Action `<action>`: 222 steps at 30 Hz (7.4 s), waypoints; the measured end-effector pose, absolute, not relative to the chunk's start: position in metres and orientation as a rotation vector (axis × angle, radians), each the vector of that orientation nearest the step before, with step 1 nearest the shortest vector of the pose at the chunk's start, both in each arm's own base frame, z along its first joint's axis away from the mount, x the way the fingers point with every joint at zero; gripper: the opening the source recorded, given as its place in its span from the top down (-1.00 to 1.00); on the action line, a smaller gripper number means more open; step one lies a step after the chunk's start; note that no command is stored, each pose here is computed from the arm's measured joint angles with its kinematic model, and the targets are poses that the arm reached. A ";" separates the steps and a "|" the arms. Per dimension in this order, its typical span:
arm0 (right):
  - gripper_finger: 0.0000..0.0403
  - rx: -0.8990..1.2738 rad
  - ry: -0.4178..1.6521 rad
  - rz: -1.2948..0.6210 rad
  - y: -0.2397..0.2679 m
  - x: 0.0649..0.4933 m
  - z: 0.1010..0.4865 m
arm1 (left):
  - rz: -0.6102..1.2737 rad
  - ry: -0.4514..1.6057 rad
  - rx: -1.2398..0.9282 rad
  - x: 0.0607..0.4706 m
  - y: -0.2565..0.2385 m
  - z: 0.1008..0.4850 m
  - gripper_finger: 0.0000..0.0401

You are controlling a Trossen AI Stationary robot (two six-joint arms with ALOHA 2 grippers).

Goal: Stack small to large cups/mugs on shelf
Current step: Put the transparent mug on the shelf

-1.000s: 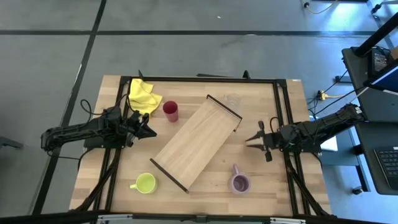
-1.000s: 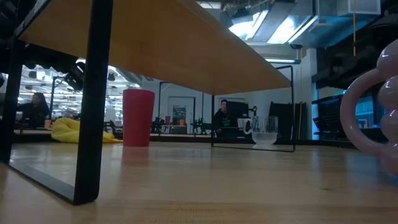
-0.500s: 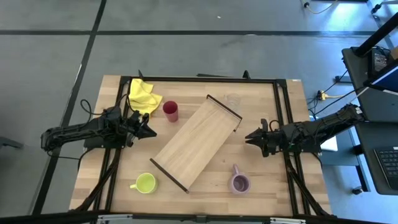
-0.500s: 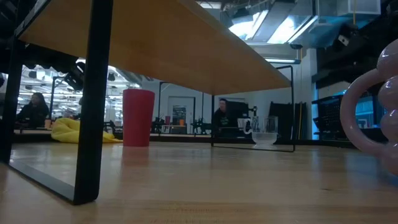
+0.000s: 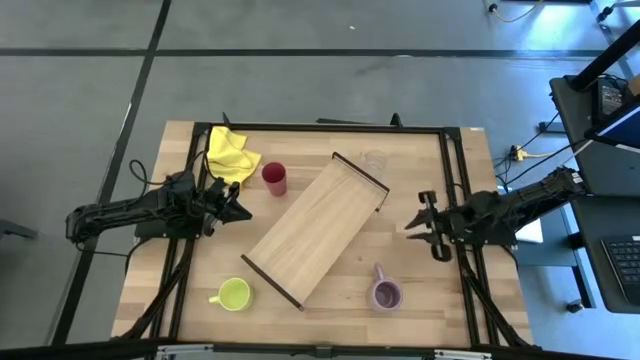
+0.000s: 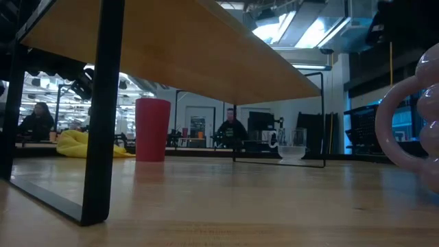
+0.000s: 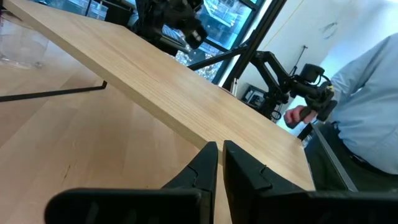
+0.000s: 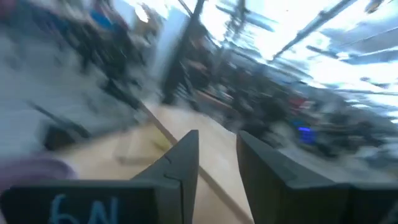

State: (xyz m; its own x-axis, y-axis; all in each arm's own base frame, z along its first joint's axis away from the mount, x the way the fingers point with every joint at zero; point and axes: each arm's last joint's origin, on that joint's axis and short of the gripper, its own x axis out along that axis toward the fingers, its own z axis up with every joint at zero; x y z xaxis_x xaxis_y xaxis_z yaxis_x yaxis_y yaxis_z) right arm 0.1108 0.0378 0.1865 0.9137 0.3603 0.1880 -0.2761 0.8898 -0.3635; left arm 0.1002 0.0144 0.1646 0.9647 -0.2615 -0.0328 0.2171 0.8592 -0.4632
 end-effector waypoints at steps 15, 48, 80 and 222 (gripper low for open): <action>0.45 0.053 -1.075 -0.048 0.012 0.064 0.254 | -0.252 0.096 -0.475 0.100 0.014 0.165 0.91; 0.45 0.441 -1.043 0.317 0.015 0.072 0.309 | -0.251 0.096 -0.475 0.100 0.014 0.165 0.91; 0.45 0.224 -0.091 -0.355 -0.008 0.037 0.464 | -0.251 0.096 -0.475 0.100 0.014 0.165 0.91; 0.45 0.483 0.814 -0.832 -0.032 0.105 0.429 | -0.252 0.096 -0.475 0.100 0.014 0.165 0.91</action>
State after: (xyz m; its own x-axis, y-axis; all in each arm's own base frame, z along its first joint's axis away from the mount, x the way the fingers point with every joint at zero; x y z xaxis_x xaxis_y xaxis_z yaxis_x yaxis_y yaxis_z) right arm 0.1050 -0.0324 0.4290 0.4079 -0.4565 -0.7907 0.8005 0.5953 0.0693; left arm 0.1002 0.0144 0.1645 0.9646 -0.2615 -0.0331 0.2170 0.8593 -0.4632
